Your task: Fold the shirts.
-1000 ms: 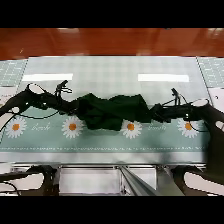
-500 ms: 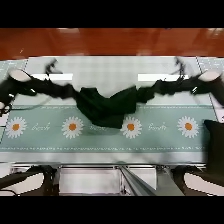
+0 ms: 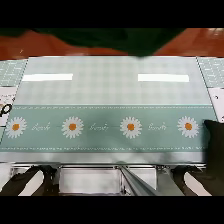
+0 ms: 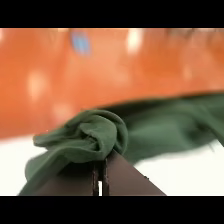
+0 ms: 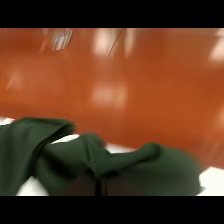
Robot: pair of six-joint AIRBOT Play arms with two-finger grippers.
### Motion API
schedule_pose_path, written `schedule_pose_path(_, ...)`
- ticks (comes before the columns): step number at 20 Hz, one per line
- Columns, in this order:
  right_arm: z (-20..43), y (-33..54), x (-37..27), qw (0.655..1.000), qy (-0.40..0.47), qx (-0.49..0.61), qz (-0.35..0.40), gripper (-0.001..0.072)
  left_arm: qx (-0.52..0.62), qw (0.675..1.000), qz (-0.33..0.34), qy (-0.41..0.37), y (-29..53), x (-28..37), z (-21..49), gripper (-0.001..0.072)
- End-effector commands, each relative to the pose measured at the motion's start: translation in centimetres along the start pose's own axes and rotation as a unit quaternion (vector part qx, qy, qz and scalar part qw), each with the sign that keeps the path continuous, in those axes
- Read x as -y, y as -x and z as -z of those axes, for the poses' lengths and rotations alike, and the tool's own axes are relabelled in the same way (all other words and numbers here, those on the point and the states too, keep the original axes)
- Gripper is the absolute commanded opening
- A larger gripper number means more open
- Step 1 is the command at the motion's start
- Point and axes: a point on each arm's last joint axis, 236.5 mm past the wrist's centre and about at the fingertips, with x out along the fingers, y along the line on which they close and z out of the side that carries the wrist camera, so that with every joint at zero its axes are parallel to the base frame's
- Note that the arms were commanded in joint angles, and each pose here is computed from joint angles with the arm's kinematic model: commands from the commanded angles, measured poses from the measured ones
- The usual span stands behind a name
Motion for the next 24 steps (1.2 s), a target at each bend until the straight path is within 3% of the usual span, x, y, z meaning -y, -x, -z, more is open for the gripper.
schedule_pose_path(1, -3.5, 10.7, -0.5, 0.992, 0.043, 0.082, 0.088, 0.0022, 0.096, 0.991, -0.059, -0.069, 7.7, 3.3, -5.0, 0.0018)
schedule_pose_path(4, -1.2, 15.1, 0.8, 0.986, 0.041, 0.056, 0.151, 0.0022, 0.046, 0.988, -0.124, -0.081, 10.5, 2.4, -2.2, 0.0018)
schedule_pose_path(9, 3.9, 14.3, 2.7, 0.983, -0.010, -0.033, 0.179, 0.0022, -0.125, 0.987, -0.098, -0.009, 8.5, 0.9, 8.3, 0.0018)
schedule_pose_path(16, 17.8, 0.1, 5.6, 0.964, -0.078, -0.228, 0.114, 0.0022, -0.306, 0.940, -0.026, 0.148, 1.8, -1.6, 27.9, 0.0018)
schedule_pose_path(20, 26.9, -8.9, 9.6, 0.936, -0.118, -0.311, 0.118, 0.0022, -0.321, 0.923, -0.070, 0.202, -2.4, -5.3, 36.7, 0.0018)
schedule_pose_path(24, 32.5, -15.7, 12.9, 0.920, -0.142, -0.342, 0.128, 0.0022, -0.333, 0.901, -0.103, 0.257, -6.1, -8.3, 40.6, 0.0018)
